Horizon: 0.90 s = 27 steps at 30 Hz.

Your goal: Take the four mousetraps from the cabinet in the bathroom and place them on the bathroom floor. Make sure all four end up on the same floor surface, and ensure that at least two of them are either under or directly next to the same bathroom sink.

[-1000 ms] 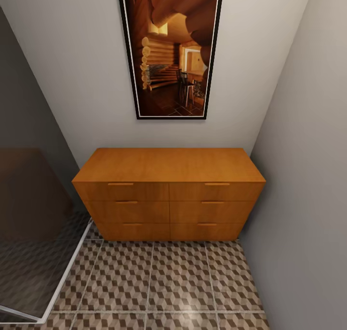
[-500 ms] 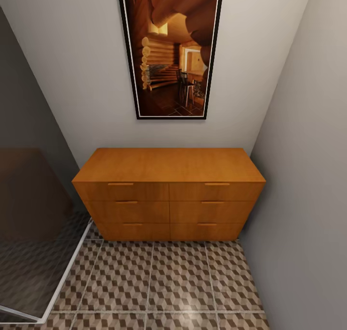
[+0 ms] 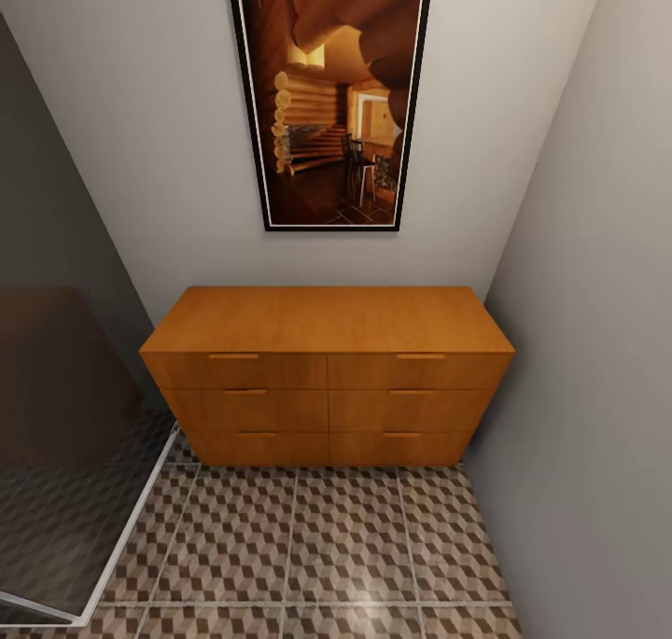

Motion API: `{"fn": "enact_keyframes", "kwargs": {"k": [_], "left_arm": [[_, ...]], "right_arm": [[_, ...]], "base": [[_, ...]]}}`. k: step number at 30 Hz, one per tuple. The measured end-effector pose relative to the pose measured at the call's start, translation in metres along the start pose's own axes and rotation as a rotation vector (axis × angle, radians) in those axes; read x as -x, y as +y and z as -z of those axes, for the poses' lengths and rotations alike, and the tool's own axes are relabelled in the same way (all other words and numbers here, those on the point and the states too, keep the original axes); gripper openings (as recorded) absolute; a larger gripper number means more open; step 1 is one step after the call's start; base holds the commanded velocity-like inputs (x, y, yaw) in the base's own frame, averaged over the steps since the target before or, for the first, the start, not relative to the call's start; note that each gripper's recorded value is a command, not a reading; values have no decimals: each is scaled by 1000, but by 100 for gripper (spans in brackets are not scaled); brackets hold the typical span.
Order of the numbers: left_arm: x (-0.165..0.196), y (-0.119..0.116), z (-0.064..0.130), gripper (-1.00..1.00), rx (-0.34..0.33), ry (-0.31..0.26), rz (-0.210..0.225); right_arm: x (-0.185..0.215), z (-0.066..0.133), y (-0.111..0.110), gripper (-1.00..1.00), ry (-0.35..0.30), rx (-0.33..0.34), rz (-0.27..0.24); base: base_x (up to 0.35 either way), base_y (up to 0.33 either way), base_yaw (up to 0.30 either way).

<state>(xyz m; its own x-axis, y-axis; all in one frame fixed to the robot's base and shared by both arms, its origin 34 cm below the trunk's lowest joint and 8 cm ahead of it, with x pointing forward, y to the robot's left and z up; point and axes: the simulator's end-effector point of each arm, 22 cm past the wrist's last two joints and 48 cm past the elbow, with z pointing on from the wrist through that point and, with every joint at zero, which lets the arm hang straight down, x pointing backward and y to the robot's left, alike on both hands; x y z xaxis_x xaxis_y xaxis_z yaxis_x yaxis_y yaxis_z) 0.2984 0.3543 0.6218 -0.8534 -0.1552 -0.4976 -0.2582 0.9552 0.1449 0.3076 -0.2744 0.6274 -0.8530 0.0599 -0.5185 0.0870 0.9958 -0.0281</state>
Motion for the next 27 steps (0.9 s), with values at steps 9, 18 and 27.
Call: {"fn": "enact_keyframes", "kwargs": {"k": [9, 18, 27], "left_arm": [[0, 0, 0, -100, 0, 0, 0], [0, 1, 0, -100, 2, 0, -1], [-1, 1, 0, -100, 1, 2, -1]], "right_arm": [[0, 0, 0, -100, 0, 0, 0], [0, 0, -1, -100, 0, -2, -1], [-1, 0, -1, -100, 3, -4, -1]], "base": [[0, 0, 0], [0, 0, 0], [0, 0, 75]]}}
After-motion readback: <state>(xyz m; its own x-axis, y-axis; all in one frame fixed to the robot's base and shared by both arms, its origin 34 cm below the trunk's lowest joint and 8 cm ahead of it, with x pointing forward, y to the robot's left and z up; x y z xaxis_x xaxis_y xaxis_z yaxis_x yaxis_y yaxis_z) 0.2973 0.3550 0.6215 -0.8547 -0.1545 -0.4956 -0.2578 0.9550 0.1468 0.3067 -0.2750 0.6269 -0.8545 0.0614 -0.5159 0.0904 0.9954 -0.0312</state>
